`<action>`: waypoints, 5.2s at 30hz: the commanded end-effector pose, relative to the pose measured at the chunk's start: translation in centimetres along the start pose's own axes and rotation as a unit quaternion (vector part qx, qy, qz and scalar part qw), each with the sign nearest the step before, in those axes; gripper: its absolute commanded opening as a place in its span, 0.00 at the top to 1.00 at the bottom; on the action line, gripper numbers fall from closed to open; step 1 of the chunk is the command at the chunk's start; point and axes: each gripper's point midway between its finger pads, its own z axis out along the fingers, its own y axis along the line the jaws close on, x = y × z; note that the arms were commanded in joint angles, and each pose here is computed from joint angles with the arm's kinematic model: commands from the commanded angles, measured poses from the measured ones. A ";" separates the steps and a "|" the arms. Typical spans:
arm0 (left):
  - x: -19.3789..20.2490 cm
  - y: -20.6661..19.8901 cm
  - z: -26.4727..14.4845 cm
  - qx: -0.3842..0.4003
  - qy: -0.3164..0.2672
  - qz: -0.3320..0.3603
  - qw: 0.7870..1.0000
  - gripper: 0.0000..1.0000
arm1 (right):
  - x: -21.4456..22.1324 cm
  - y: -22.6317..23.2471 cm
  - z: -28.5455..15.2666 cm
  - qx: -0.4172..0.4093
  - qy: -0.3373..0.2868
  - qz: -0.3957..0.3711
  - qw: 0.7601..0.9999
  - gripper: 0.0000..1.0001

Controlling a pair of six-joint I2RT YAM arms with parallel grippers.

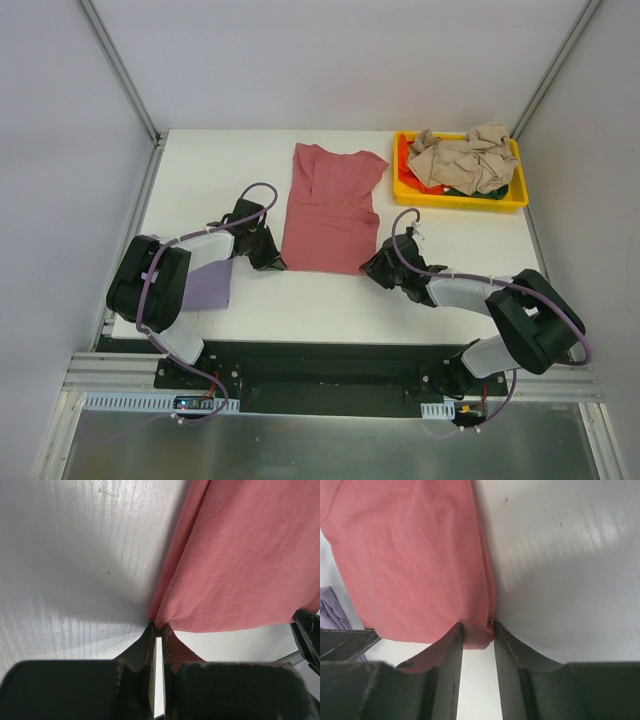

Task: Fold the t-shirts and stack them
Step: Grab one side of the 2/3 rectangular tshirt with both arms, then fold the long partially folded tshirt into a neat square, then put the neatly folded tshirt into the corner of the board with the left arm

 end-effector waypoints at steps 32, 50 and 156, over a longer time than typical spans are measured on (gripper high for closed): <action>8.0 -0.7 -21.6 0.168 -0.213 0.090 0.958 1.00 | 11.8 5.9 -26.8 -0.326 0.393 -0.200 0.836 0.99; 1.8 -3.5 -22.0 0.121 -0.270 0.071 0.953 1.00 | 6.3 5.5 -22.0 -0.293 0.280 -0.146 0.902 0.99; 0.0 1.8 -0.3 -0.042 0.007 0.062 0.997 0.18 | -0.1 -1.0 3.7 -0.096 0.226 -0.010 0.969 0.91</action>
